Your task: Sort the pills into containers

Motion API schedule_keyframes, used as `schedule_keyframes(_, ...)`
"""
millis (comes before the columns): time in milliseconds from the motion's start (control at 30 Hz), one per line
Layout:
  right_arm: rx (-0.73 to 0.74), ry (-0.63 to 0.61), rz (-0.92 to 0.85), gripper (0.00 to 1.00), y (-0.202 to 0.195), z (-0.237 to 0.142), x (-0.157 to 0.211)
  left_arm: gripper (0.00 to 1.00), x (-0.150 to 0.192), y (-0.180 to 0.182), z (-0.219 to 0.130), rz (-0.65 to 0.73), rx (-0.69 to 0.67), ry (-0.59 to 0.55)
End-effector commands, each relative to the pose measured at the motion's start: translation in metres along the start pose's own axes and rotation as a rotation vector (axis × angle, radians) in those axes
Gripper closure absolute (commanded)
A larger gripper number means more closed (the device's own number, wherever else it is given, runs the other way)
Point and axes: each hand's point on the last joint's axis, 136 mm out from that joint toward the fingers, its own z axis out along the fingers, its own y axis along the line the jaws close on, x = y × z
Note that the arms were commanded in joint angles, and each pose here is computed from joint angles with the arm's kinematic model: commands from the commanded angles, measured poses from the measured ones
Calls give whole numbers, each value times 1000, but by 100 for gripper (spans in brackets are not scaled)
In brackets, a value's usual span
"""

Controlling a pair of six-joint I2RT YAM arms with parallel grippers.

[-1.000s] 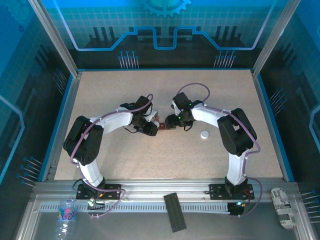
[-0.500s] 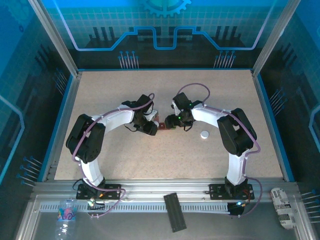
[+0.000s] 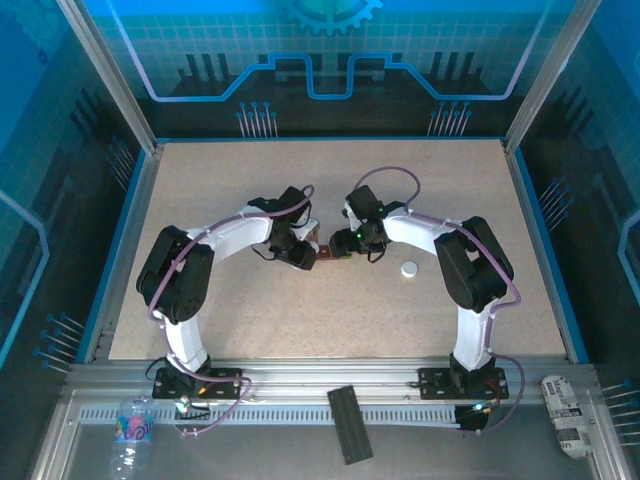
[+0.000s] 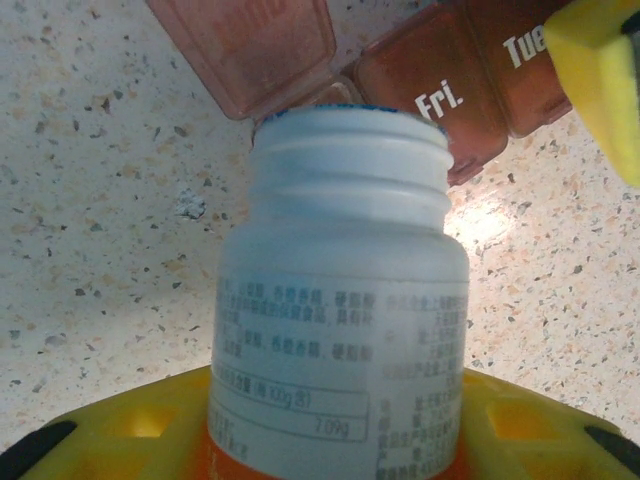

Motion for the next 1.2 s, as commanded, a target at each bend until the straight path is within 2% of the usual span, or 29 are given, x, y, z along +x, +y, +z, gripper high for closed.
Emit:
schedule_keyframes(0, 24, 55, 4, 19, -3, 8, 18, 100, 2, 1, 1, 29, -24, 35)
schedule_keyframes(500, 25, 57, 5, 19, -4, 9, 18, 100, 6, 1, 2, 55, -64, 74)
schedule_keyframes(800, 24, 56, 4, 19, -3, 9, 18, 100, -3, -2, -13, 70, -72, 39)
schedule_keyframes(1167, 24, 57, 7, 19, -3, 10, 18, 100, -1, -1, -9, 74, -80, 69)
